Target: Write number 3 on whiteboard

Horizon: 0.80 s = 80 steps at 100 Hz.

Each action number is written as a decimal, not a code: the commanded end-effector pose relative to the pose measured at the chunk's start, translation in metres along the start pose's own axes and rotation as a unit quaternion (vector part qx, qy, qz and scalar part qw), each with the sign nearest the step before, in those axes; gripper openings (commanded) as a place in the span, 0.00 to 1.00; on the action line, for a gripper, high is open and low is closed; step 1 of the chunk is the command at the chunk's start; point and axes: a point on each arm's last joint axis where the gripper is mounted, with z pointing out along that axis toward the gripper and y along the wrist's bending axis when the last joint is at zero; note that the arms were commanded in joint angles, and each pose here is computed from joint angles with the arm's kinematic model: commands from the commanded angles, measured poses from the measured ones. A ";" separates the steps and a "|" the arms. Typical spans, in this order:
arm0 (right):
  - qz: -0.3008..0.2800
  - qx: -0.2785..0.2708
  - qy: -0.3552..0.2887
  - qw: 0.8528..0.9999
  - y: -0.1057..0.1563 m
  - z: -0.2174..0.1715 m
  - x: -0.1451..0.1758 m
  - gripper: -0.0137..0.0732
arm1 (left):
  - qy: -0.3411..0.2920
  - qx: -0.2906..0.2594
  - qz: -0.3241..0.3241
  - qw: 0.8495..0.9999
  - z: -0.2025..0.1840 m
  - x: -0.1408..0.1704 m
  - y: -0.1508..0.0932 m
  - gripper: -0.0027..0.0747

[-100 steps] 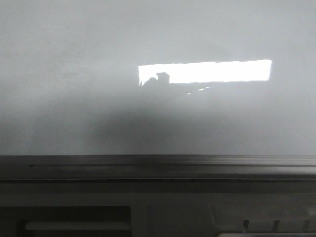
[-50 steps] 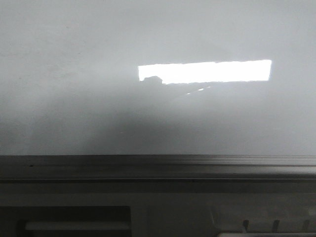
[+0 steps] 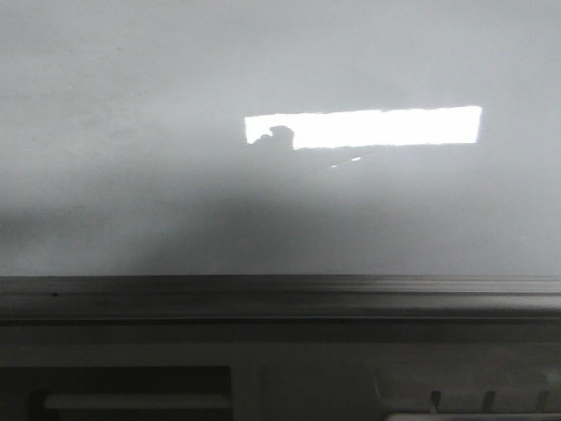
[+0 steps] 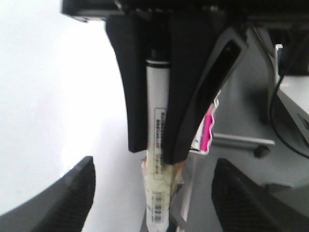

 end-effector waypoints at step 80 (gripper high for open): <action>0.069 0.214 -0.048 0.973 -0.092 -0.044 0.016 0.09 | -0.223 -0.248 -0.176 0.926 -0.075 0.078 -0.054 0.01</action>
